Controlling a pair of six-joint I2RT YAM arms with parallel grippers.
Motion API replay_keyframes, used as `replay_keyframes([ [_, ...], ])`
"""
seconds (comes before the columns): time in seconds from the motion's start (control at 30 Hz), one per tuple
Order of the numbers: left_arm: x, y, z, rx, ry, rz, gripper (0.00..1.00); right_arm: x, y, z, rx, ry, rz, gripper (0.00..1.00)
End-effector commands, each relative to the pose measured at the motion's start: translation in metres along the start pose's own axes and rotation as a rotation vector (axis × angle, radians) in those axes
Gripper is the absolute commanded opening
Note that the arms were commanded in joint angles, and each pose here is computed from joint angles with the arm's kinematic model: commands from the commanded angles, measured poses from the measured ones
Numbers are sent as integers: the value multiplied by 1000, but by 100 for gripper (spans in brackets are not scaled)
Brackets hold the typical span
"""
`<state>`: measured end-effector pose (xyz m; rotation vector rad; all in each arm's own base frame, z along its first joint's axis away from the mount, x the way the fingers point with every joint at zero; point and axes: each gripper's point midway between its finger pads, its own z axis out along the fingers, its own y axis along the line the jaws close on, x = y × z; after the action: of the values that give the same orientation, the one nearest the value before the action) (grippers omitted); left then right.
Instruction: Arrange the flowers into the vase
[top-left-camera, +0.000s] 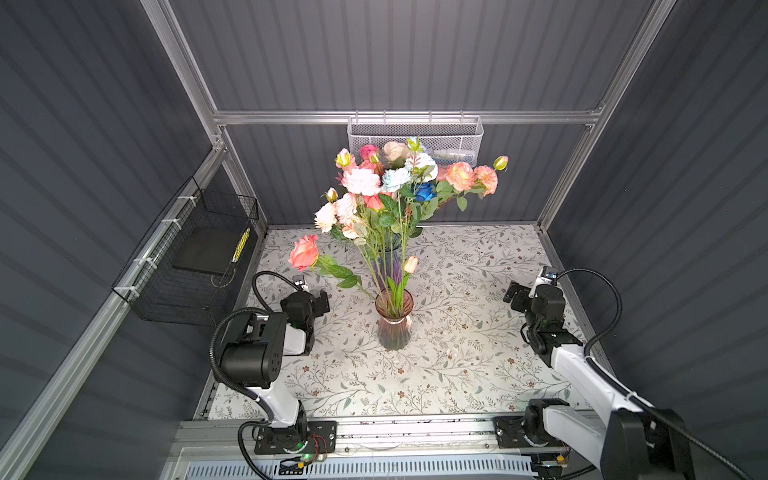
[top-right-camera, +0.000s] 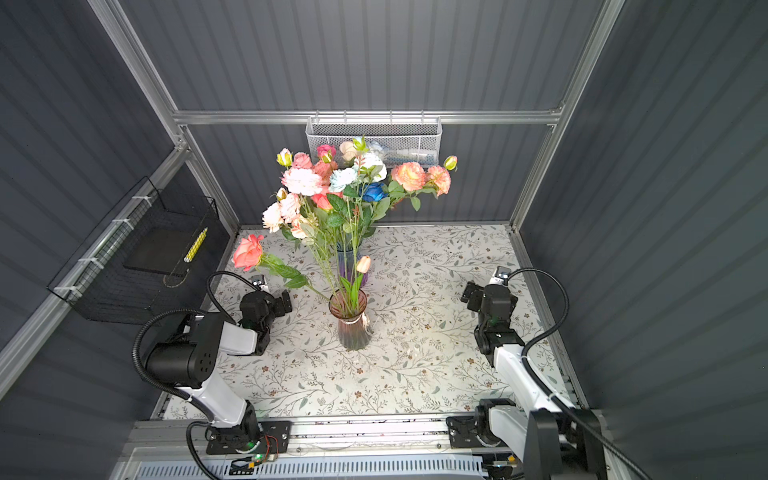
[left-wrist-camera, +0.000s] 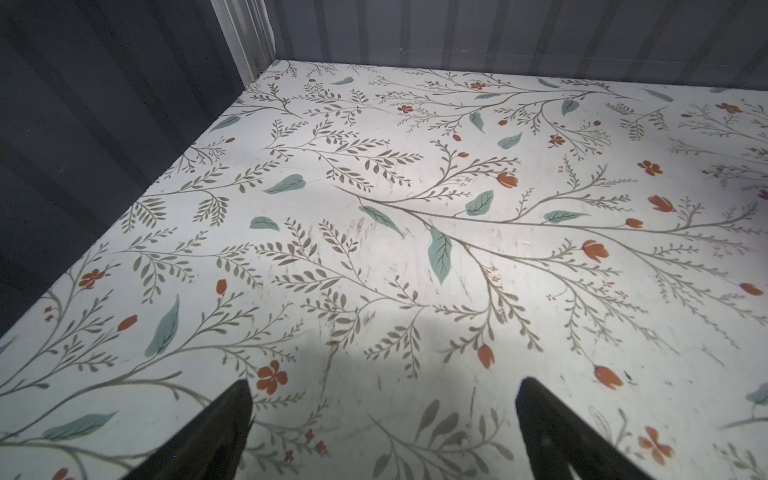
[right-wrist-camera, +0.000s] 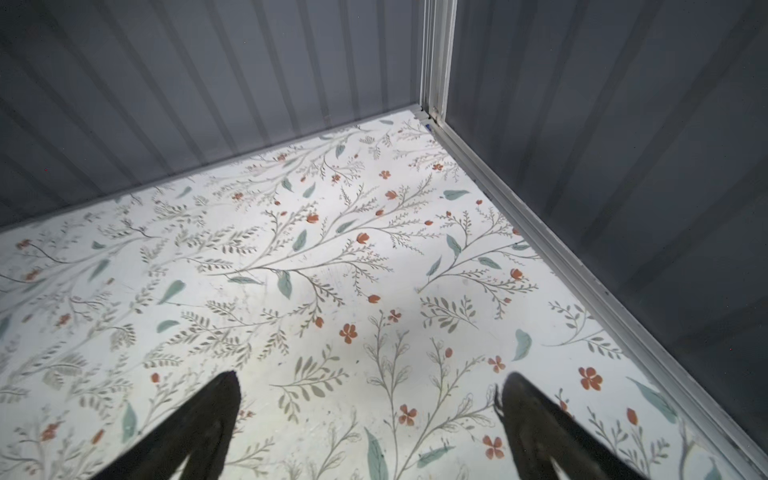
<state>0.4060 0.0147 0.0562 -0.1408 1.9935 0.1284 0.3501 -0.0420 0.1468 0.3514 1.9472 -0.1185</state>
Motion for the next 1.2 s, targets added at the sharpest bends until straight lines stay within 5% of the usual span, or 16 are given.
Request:
replay_keyframes([
  [0.0, -11, 0, 2, -10, -36, 13, 100, -6, 5, 16, -74, -69, -36, 99],
  [0.13, -11, -1, 2, -8, -36, 13, 100, 0, 3, 23, -176, -191, 4, 99],
  [0.37, -11, -1, 2, -8, -36, 14, 100, 16, 21, 35, -278, -138, -43, 99],
  [1.17, -12, -1, 2, -9, -40, 13, 100, 16, 25, 38, -221, -136, -86, 99],
])
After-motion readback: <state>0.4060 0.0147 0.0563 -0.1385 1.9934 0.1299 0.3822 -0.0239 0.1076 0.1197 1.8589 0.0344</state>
